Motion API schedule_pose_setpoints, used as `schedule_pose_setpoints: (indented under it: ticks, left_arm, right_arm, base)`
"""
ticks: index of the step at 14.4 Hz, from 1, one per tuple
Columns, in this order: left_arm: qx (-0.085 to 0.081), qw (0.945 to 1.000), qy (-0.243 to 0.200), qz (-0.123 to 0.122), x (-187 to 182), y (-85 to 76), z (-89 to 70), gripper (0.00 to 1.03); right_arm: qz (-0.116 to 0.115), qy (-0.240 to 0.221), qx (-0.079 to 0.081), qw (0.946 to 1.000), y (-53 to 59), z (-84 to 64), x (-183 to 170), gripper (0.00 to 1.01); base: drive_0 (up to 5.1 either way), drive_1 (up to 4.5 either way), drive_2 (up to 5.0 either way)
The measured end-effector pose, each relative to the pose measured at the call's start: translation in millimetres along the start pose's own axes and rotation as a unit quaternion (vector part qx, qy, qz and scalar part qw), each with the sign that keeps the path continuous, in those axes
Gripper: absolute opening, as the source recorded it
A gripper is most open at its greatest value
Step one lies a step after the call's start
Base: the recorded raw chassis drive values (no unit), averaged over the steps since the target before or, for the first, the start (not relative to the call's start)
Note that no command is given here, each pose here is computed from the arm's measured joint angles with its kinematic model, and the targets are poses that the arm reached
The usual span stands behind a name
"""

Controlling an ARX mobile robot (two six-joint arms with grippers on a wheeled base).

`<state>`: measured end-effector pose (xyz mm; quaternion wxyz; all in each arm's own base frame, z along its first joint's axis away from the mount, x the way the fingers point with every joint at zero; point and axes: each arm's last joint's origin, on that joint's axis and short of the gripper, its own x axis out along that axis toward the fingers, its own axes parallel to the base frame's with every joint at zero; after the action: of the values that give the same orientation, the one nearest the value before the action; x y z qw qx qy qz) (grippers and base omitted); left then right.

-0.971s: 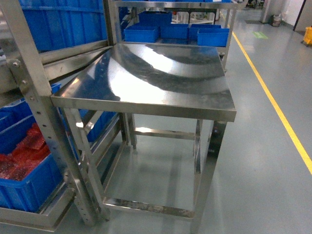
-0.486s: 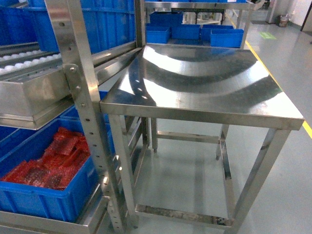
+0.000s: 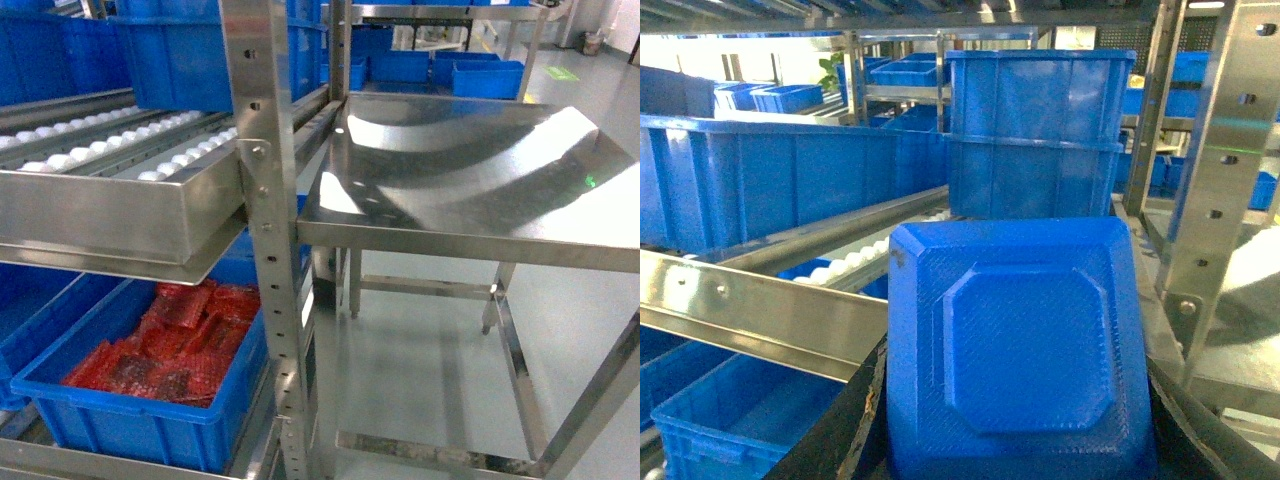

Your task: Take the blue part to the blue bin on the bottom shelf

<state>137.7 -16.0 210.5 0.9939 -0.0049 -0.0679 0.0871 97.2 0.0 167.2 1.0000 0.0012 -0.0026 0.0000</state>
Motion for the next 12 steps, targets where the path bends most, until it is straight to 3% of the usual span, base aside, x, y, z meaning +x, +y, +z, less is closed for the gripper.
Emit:
schedule_pose_setpoints:
  ticks: [12]
  left_arm:
    - [0.0, 1.0, 0.0, 0.0, 0.0, 0.0, 0.0, 0.44]
  right_arm:
    - [0.0, 0.0, 0.0, 1.0, 0.0, -0.1, 0.0, 0.98]
  base:
    - [-4.9, 3.3, 1.5]
